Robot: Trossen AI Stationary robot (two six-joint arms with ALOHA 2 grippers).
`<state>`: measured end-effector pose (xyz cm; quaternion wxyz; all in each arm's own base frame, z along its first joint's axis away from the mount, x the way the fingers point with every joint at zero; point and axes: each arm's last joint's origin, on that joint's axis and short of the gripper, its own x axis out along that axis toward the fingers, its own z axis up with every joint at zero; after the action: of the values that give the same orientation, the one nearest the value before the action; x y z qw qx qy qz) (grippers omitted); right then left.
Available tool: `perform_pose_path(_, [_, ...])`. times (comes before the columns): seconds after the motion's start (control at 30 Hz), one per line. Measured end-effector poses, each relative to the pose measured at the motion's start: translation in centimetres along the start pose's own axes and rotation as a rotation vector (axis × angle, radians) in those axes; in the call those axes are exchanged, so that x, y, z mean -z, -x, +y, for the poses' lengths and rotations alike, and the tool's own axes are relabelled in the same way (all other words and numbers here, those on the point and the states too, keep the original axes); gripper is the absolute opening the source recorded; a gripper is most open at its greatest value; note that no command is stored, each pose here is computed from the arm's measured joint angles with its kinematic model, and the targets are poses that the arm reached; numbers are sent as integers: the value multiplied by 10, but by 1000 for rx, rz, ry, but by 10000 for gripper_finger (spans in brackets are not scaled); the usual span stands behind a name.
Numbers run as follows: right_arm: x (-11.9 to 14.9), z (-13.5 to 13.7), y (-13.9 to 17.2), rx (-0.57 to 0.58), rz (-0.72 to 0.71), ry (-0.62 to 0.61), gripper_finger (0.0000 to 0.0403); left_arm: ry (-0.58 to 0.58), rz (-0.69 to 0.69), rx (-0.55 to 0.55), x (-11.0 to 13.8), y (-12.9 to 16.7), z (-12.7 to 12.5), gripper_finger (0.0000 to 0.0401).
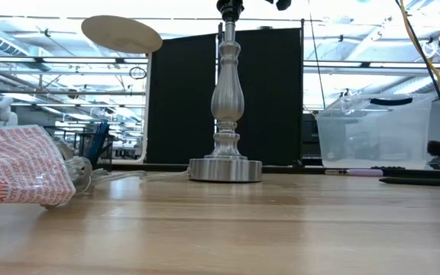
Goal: Screw lightbulb
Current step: Insert the lightbulb into the lamp
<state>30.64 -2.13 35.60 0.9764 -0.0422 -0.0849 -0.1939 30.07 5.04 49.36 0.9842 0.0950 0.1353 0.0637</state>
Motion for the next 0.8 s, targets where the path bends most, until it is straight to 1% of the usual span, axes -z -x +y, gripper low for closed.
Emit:
perform_pose_path(0.23, [-2,-4,-8,-81,3,-21,250,-1,1,0,0,0,0,0])
perform_pose_path(0.4, [-6,-3,-16,-99,34,-9,237,0,0,0,0,0,0,0])
perform_pose_path(0.5, [-6,-3,-16,-105,33,-7,218,1,-1,0,0,0,0,0])
perform_pose_path(0.7, [-6,-3,-16,-102,36,-8,167,-1,-1,1,0,0,0,0])
perform_pose_path(0.8, [-6,-3,-16,-95,38,-13,151,-4,-6,2,-1,0,-1,0])
